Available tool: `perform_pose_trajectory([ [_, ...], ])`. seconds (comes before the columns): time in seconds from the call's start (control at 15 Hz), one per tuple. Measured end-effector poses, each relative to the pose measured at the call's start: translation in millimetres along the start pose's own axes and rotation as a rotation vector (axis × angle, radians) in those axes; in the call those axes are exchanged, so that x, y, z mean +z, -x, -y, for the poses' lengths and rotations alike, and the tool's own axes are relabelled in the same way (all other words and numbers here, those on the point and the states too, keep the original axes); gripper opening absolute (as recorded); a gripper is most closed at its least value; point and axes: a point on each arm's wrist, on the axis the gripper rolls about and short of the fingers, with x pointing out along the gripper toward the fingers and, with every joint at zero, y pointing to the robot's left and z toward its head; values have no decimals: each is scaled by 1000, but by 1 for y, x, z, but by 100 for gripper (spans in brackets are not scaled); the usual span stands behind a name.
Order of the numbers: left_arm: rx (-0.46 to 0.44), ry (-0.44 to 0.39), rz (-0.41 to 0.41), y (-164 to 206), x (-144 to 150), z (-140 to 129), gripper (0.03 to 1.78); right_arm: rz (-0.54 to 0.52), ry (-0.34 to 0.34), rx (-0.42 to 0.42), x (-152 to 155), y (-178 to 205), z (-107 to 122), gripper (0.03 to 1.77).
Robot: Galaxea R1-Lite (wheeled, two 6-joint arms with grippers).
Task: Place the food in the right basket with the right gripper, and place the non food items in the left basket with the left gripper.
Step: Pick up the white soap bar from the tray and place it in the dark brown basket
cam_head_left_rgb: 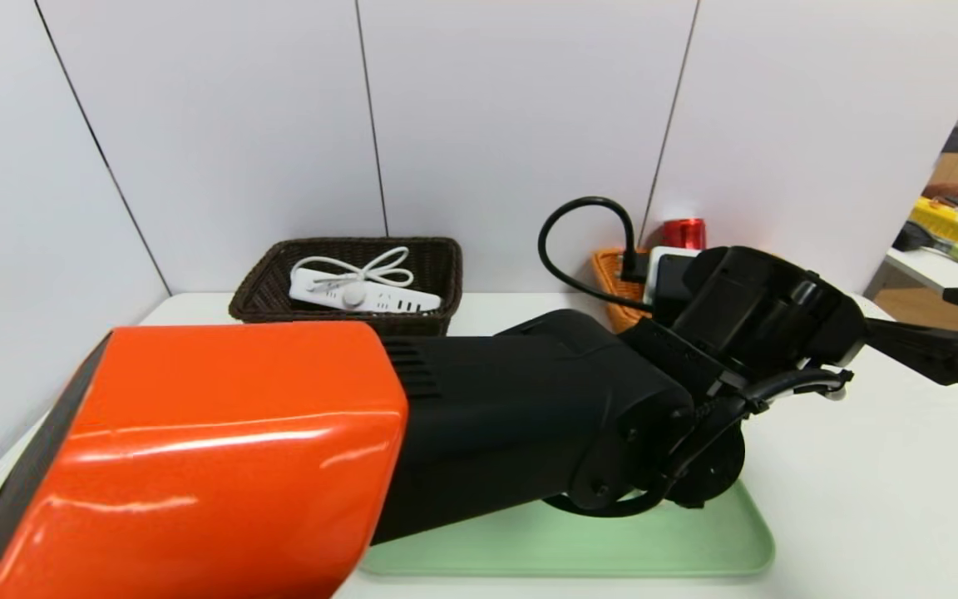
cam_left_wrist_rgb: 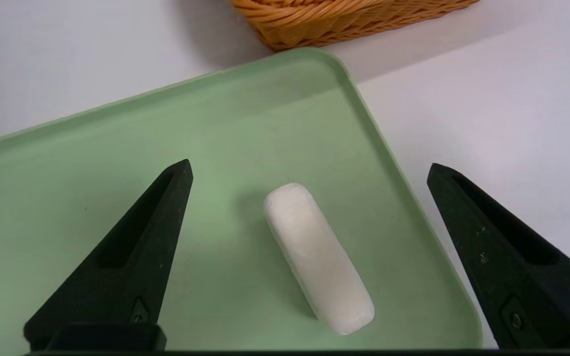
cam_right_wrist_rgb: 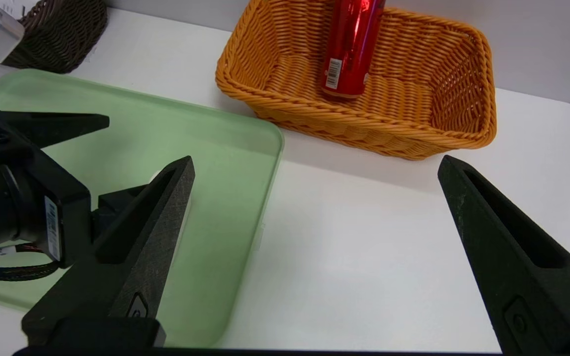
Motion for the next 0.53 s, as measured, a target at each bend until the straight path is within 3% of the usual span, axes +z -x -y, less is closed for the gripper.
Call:
perform_pose_trajectory([
  [0.33, 20, 59, -25, -5, -17, 9, 169, -11, -3, -4, -3, 0, 0, 170],
  [0.53, 34, 54, -49, -8, -24, 11, 169, -5, -2, -7, -3, 2, 0, 170],
])
